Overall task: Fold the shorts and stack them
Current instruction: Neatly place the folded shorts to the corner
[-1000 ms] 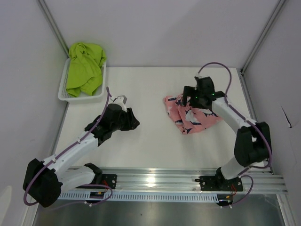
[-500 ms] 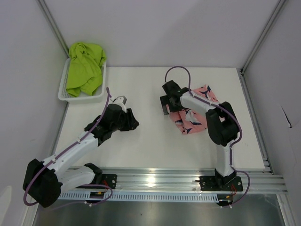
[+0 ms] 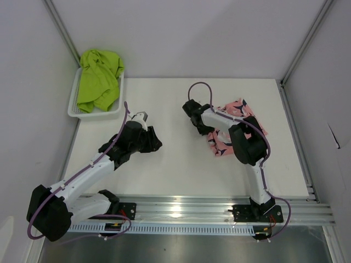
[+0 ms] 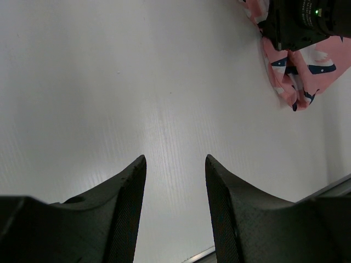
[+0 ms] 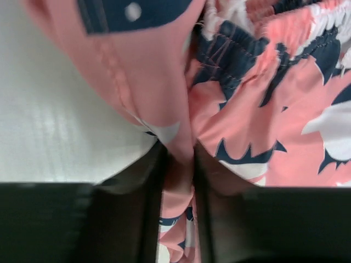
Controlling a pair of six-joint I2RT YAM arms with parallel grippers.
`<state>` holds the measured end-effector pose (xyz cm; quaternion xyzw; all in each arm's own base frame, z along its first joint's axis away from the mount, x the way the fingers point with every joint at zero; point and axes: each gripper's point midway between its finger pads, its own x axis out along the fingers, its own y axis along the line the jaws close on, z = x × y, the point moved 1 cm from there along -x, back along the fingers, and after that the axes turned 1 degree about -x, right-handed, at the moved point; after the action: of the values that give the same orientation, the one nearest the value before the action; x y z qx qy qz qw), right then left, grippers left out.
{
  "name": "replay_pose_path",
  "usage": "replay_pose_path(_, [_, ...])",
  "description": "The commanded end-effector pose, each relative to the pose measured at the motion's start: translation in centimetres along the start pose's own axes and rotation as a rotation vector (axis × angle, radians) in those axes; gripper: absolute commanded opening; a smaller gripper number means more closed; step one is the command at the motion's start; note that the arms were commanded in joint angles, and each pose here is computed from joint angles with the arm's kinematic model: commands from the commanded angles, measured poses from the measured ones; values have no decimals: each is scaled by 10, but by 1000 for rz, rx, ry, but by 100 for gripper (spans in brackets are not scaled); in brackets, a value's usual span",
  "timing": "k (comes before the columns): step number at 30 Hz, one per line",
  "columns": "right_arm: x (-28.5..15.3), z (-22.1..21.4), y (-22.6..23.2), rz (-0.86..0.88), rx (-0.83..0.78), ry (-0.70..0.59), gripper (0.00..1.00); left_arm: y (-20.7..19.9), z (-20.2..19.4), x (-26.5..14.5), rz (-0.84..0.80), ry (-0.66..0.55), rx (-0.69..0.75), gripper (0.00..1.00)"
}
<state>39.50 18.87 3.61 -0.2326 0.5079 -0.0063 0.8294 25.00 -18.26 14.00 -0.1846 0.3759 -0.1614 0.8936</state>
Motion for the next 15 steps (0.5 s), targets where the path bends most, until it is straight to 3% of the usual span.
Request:
replay_pose_path(1, [2,-15,-20,-134,-19,54,23,-4,6,-2,-13,-33,6,50])
replay_pose_path(9, [4,-69,-40,-210,5,156,0,-6,3,-2,-27,-26,0,50])
replay_pose_path(15, [0,-145,-67,-260,141,327,0,-9,2,-3,-39,-25,2,50])
